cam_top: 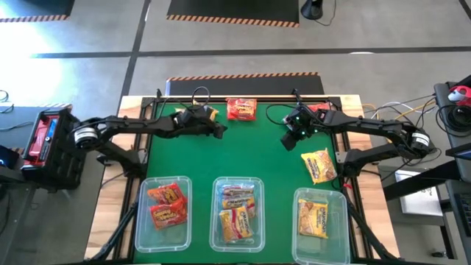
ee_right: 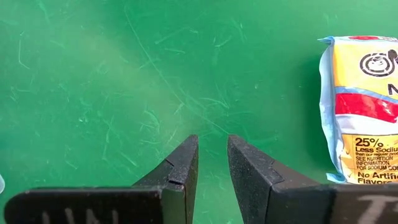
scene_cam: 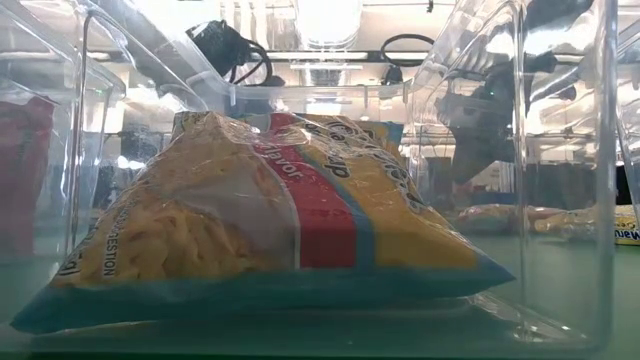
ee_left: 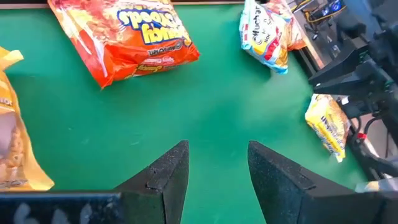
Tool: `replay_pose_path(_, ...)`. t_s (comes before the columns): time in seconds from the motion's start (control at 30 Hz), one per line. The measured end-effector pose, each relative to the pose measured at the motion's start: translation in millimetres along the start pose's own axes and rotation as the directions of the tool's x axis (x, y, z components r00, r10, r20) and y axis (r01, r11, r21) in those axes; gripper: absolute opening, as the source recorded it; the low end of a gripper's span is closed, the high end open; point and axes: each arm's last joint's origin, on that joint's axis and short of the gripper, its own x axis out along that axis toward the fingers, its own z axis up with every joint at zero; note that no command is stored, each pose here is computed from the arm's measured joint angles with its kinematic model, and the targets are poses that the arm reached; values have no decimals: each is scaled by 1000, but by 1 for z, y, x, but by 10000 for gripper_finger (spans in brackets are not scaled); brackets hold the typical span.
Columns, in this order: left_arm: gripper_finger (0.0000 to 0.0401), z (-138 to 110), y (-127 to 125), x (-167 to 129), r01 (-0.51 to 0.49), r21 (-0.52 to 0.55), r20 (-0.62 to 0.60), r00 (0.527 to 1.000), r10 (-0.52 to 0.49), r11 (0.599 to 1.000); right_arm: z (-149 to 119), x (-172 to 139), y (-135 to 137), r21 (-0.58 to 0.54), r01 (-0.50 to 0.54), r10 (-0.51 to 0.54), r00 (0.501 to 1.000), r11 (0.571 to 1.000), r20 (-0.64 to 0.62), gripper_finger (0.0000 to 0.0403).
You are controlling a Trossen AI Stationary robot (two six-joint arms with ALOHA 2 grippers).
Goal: Sort Maruchan noodles
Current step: Put the orange noodle pack into the left transparent bin
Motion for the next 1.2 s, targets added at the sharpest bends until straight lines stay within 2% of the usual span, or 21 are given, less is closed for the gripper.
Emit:
replay_pose_path(0.33,146,15,-17,11,45,-43,29,999,-44,998,1,0,0,-3,-3,3,1000,1000,8,77)
replay_pose_path(0.83,146,9,-21,12,52,-79,20,999,-51,996,20,-4,6,-14,-60,61,982,998,179,77)
replay_pose_path(1.03,146,9,-22,12,48,-88,25,999,-46,995,24,-7,-13,77,-19,5,983,997,184,77)
replay_pose_path(1.2,146,9,-22,12,43,-88,32,999,-40,995,22,-9,-38,172,53,-75,990,984,123,77)
